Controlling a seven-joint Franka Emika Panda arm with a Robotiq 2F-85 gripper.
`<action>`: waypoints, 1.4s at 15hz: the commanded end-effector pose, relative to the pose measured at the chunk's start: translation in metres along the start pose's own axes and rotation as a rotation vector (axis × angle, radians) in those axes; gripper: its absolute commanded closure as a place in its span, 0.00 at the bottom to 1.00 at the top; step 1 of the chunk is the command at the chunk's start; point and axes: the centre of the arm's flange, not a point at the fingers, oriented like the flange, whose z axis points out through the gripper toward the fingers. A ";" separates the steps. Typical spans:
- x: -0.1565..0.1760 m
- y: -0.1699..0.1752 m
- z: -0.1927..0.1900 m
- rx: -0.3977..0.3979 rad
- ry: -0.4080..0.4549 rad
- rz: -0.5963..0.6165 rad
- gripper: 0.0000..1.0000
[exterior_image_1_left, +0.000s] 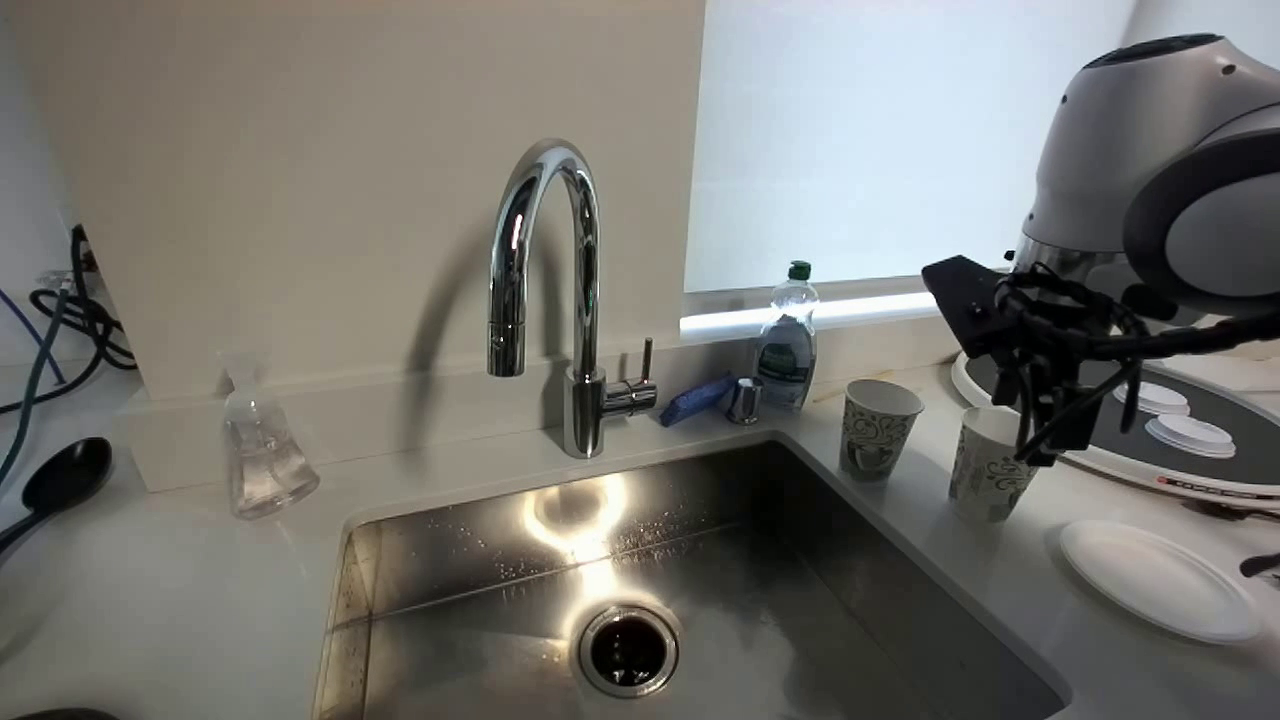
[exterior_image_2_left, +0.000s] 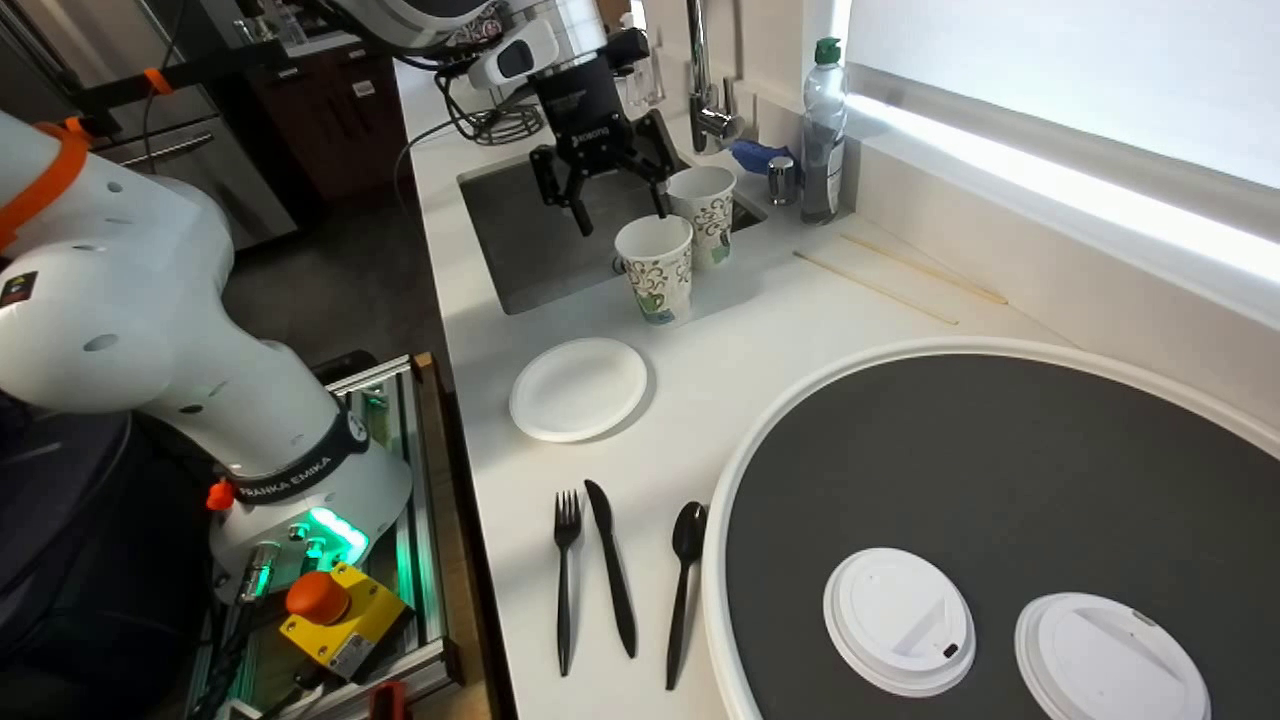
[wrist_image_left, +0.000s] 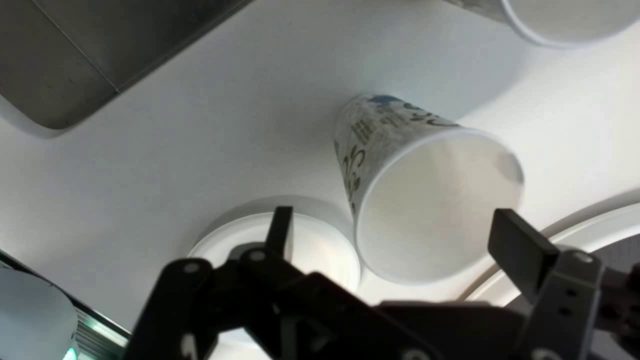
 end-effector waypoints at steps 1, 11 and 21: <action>0.010 0.009 -0.009 0.015 0.007 0.008 0.00; 0.007 0.007 -0.039 0.014 0.020 -0.126 0.00; -0.012 0.009 -0.067 0.031 0.048 -0.645 0.00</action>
